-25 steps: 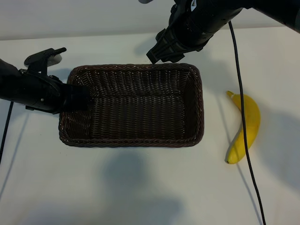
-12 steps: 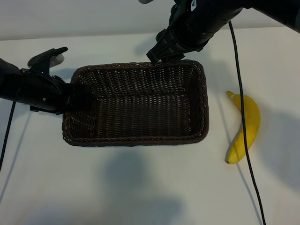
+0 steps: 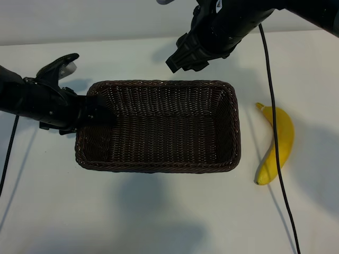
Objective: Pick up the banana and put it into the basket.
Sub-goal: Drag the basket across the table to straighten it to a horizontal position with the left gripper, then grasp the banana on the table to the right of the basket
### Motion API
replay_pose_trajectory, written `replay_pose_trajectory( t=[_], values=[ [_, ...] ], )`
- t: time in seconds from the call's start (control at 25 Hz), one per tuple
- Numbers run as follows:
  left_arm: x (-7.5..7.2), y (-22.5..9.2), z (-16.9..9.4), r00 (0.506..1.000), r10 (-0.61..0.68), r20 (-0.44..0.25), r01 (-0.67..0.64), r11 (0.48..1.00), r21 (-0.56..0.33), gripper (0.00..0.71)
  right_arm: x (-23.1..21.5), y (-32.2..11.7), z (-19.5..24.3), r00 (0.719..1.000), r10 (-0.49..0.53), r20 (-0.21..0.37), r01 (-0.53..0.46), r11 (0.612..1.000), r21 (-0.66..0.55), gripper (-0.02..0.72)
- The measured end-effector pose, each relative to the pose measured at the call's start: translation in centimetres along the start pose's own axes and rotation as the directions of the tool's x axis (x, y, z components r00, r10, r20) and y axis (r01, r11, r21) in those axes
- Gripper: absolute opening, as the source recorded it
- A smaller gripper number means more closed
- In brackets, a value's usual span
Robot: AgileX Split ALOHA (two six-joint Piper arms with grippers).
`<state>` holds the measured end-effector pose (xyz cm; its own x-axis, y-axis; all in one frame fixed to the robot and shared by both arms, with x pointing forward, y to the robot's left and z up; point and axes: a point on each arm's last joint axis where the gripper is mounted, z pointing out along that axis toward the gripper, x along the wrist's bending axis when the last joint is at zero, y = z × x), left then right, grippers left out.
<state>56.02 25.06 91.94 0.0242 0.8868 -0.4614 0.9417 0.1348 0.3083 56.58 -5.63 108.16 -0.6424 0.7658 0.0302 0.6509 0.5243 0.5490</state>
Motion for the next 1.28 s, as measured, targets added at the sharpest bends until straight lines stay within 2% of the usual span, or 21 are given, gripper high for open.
replay_pose_trajectory(
  t=[0.2,0.52,0.68,1.12,1.28],
  values=[
    [-0.9,0.3,-1.7,1.0,0.019,0.01,-0.018,0.999,-0.039,0.604,0.0,0.0,0.0,1.0,0.0,0.0,0.0,1.0,0.004,0.509],
    [-1.3,-0.3,-3.6,0.998,0.058,-0.039,-0.058,0.998,0.004,0.601,0.0,-0.1,0.0,1.0,0.0,-0.001,0.0,1.0,0.013,0.509],
    [-1.9,-0.5,-5.0,0.996,0.081,-0.041,-0.081,0.997,0.005,0.599,0.0,-0.1,0.0,1.0,0.002,-0.003,-0.002,1.0,0.014,0.509],
    [-4.3,-1.1,-10.8,0.984,0.166,-0.064,-0.173,0.978,-0.12,0.599,0.0,0.0,0.0,1.0,0.015,0.001,-0.015,1.0,-0.003,0.509],
    [-4.6,-1.3,-11.6,0.981,0.18,-0.071,-0.188,0.973,-0.136,0.599,-0.4,-0.1,0.0,0.999,-0.003,0.047,0.002,1.0,0.008,0.51]
  ],
)
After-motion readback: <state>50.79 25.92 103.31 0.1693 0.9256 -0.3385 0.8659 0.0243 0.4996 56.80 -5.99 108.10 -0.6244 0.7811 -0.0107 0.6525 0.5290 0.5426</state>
